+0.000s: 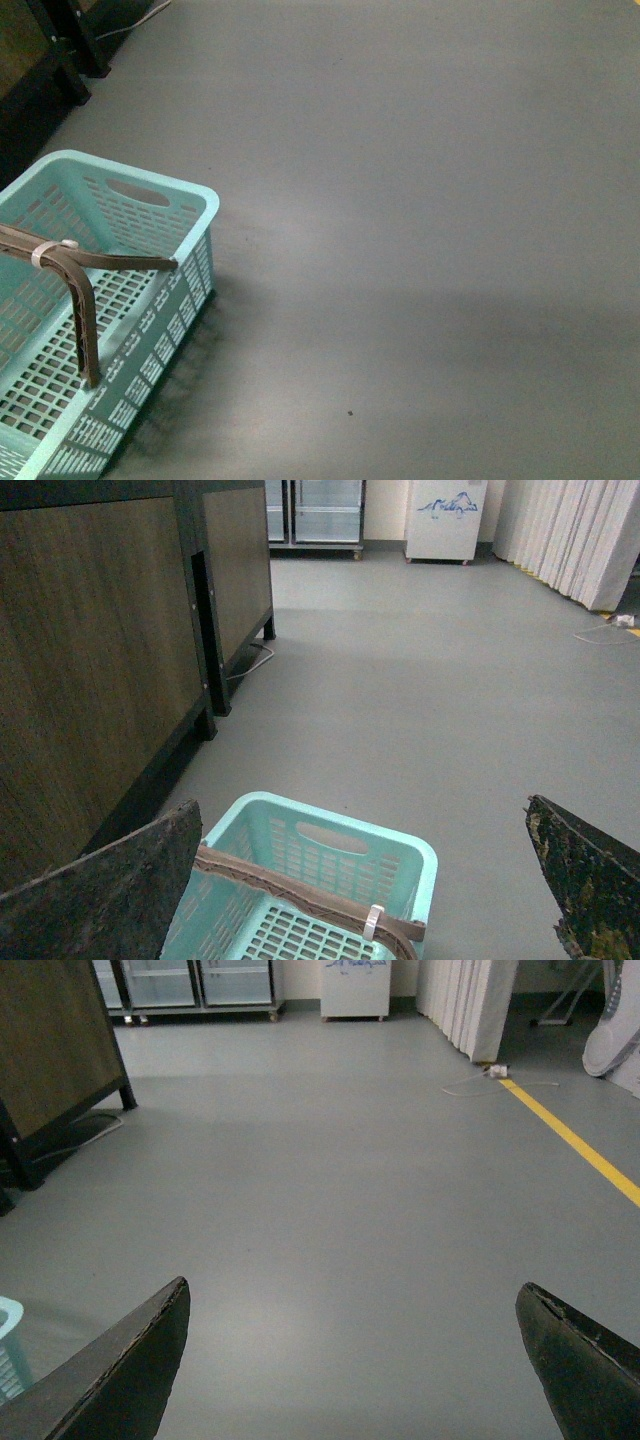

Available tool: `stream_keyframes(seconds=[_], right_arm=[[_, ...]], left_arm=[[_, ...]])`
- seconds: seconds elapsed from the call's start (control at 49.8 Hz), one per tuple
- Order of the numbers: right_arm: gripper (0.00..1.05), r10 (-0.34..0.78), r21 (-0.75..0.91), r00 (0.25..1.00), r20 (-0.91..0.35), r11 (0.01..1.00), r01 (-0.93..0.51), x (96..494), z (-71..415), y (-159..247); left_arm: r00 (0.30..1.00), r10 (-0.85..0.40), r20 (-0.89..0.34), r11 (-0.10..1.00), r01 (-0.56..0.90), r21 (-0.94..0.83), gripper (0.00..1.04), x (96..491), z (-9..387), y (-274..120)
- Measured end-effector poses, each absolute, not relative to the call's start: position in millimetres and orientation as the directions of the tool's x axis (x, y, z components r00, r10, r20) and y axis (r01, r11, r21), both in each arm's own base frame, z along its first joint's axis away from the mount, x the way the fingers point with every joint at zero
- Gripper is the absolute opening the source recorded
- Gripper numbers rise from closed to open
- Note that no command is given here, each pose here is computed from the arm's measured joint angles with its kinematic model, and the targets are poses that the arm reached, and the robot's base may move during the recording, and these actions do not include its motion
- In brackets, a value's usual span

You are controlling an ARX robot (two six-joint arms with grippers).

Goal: Pick lemon and mango into basket

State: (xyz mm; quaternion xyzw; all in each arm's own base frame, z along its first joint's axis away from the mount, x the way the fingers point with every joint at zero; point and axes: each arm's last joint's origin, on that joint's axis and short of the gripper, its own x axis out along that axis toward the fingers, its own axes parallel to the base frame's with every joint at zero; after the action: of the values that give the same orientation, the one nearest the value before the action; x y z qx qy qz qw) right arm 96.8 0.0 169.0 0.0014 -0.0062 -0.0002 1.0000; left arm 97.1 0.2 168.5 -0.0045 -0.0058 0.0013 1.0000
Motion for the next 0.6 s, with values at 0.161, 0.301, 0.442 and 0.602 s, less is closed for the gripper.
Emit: stream_keyframes(seconds=[0.161,0.301,0.442,0.602], right_arm=[[0.96,0.000,0.003,1.000,0.012,1.000,0.000,96.8,169.0,0.0],[0.96,0.000,0.003,1.000,0.012,1.000,0.000,96.8,169.0,0.0],[0.96,0.000,0.003,1.000,0.012,1.000,0.000,96.8,169.0,0.0],[0.96,0.000,0.003,1.000,0.012,1.000,0.000,96.8,169.0,0.0]], left_arm=[[1.000,0.003,0.012,1.000,-0.003,-0.009,0.98,97.1,168.5,0.2],[1.000,0.003,0.012,1.000,-0.003,-0.009,0.98,97.1,168.5,0.2],[1.000,0.003,0.012,1.000,-0.003,-0.009,0.98,97.1,168.5,0.2],[0.905,-0.031,-0.425,0.948,-0.108,-0.300,0.98,98.1,170.2,-0.9]])
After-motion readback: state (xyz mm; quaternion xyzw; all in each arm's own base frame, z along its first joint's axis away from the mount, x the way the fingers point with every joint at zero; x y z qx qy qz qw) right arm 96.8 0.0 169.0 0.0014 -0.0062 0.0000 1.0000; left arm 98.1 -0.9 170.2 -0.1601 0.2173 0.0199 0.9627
